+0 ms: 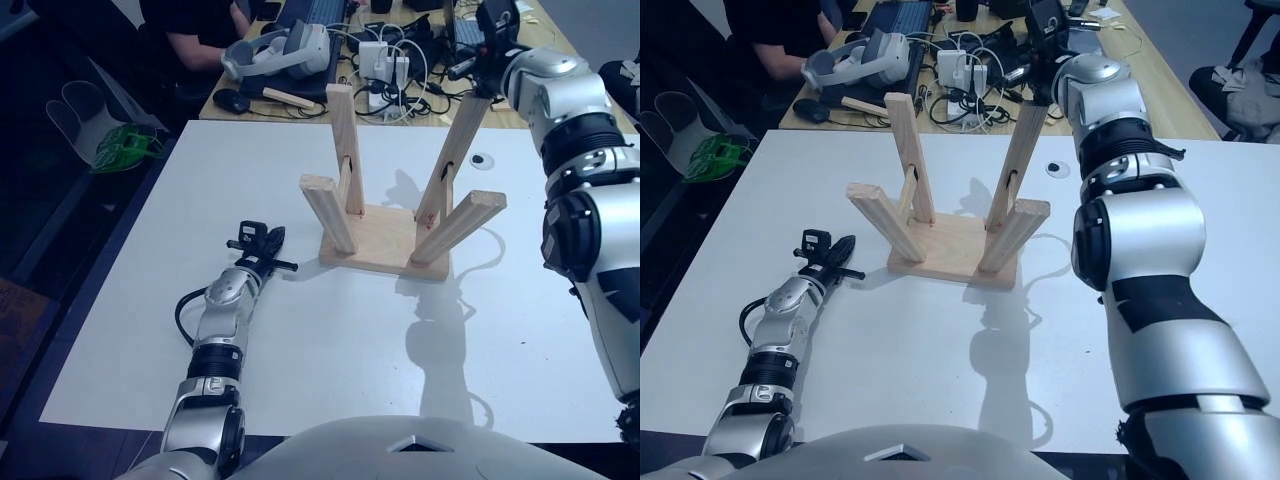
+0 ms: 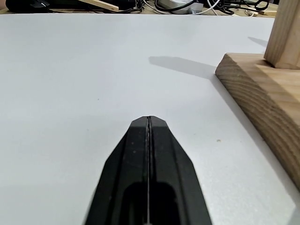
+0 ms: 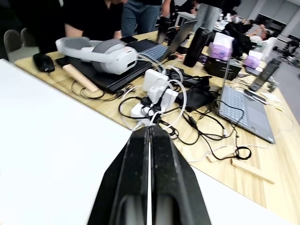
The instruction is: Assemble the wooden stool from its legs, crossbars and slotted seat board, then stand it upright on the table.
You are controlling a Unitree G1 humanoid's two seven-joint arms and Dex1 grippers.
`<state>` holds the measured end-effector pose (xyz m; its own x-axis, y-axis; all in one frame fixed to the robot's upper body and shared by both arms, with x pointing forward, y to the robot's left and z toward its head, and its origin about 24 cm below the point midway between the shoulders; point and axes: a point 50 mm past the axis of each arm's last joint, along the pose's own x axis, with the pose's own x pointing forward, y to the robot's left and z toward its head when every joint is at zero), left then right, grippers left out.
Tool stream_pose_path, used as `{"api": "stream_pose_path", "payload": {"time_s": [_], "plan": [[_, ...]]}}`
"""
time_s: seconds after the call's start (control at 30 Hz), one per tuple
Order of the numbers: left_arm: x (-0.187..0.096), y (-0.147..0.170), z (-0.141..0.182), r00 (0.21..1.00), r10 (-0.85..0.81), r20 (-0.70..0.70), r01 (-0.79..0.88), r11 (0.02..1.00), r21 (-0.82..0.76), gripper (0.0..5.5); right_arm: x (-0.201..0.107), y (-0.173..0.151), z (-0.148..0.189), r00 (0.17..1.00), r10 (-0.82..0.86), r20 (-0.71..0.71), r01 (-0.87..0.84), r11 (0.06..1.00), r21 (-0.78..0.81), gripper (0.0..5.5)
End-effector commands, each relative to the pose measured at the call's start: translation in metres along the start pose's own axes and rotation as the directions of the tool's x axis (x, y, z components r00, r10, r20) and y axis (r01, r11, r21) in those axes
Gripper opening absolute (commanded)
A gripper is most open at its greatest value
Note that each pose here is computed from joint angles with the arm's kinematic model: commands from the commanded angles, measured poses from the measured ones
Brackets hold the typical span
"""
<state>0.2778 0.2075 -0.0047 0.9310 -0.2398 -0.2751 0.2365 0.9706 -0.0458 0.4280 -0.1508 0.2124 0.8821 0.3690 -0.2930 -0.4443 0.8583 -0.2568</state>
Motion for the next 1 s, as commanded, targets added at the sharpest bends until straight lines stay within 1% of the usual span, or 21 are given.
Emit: {"api": "stream_pose_path", "payload": {"time_s": [0.03,0.1,0.17,0.2,0.23,0.3,0.33,0.37,0.43,0.47,0.5,0.53,0.57,0.6,0.63,0.67,0.73,0.87,0.93,1.0], "plan": [[0.001,0.004,0.001,1.000,0.013,-0.003,-0.013,1.000,0.016,0.01,0.004,0.007,-0.030,0.996,0.017,-0.090,-0.012,0.998,0.055,0.00],[0.002,0.003,-0.001,1.000,0.012,-0.007,-0.012,1.000,0.011,0.01,0.001,0.000,-0.005,0.999,-0.025,0.034,0.023,0.998,0.051,0.00],[0.002,0.002,-0.002,1.000,0.011,-0.012,-0.011,1.000,0.007,0.01,-0.004,-0.005,0.024,0.986,-0.050,0.161,0.042,0.998,0.053,0.00],[0.001,0.002,-0.005,1.000,0.012,-0.015,-0.012,1.000,0.005,0.01,-0.010,-0.009,0.045,0.968,-0.071,0.243,0.061,0.997,0.049,0.00],[0.001,0.003,-0.006,1.000,0.012,-0.018,-0.012,1.000,0.003,0.01,-0.017,-0.014,0.067,0.942,-0.094,0.322,0.082,0.995,0.051,0.00],[0.002,0.002,-0.005,1.000,0.012,-0.014,-0.012,1.000,0.003,0.01,-0.043,-0.028,0.120,0.852,-0.179,0.491,0.147,0.984,0.104,0.00],[0.003,0.002,-0.003,1.000,0.012,-0.011,-0.012,1.000,0.004,0.01,-0.054,-0.032,0.138,0.819,-0.208,0.535,0.160,0.978,0.136,0.00],[0.003,0.002,-0.002,1.000,0.011,-0.009,-0.011,1.000,0.005,0.01,-0.060,-0.035,0.147,0.805,-0.223,0.550,0.165,0.974,0.154,0.00],[0.003,0.002,-0.001,1.000,0.012,-0.004,-0.012,1.000,0.005,0.01,-0.048,-0.031,0.130,0.865,-0.227,0.447,0.167,0.971,0.170,0.00],[0.003,0.001,0.000,1.000,0.011,-0.001,-0.011,1.000,0.005,0.01,-0.029,-0.023,0.096,0.929,-0.193,0.314,0.146,0.975,0.168,0.00],[0.003,0.000,0.000,1.000,0.009,0.003,-0.009,1.000,0.004,0.01,-0.008,-0.009,0.046,0.983,-0.124,0.137,0.102,0.982,0.158,0.00],[0.004,-0.001,0.001,1.000,0.007,0.005,-0.007,1.000,0.002,0.01,0.005,0.005,-0.005,0.997,-0.065,-0.029,0.069,0.984,0.162,0.00],[0.004,-0.003,0.001,1.000,0.003,0.008,-0.003,1.000,0.001,0.01,0.010,0.019,-0.049,0.987,-0.011,-0.163,0.039,0.985,0.171,0.00],[0.005,-0.004,0.002,1.000,-0.001,0.008,0.001,1.000,0.000,0.01,0.011,0.029,-0.082,0.967,0.023,-0.253,0.025,0.983,0.183,0.00],[0.004,-0.005,0.001,1.000,-0.004,0.007,0.004,1.000,-0.001,0.01,0.010,0.034,-0.100,0.954,0.042,-0.298,0.018,0.981,0.193,0.00],[0.003,-0.005,0.000,1.000,-0.005,0.001,0.005,1.000,0.000,0.01,0.010,0.036,-0.107,0.950,0.050,-0.308,0.016,0.978,0.207,0.00],[0.000,-0.002,-0.003,1.000,0.000,-0.011,0.000,1.000,0.002,0.01,0.010,0.033,-0.099,0.962,0.039,-0.271,0.024,0.974,0.224,0.00],[0.000,-0.001,-0.005,1.000,0.010,-0.021,-0.010,1.000,-0.002,0.01,0.009,0.015,-0.062,0.992,-0.033,-0.124,0.059,0.976,0.208,0.00],[0.000,-0.002,-0.005,1.000,0.008,-0.019,-0.008,1.000,-0.004,0.01,0.005,0.002,-0.021,0.996,-0.086,0.038,0.077,0.978,0.193,0.00],[0.001,-0.002,-0.003,1.000,0.008,-0.016,-0.008,1.000,-0.004,0.01,-0.003,-0.008,0.016,0.977,-0.123,0.176,0.090,0.978,0.186,0.00]]}}
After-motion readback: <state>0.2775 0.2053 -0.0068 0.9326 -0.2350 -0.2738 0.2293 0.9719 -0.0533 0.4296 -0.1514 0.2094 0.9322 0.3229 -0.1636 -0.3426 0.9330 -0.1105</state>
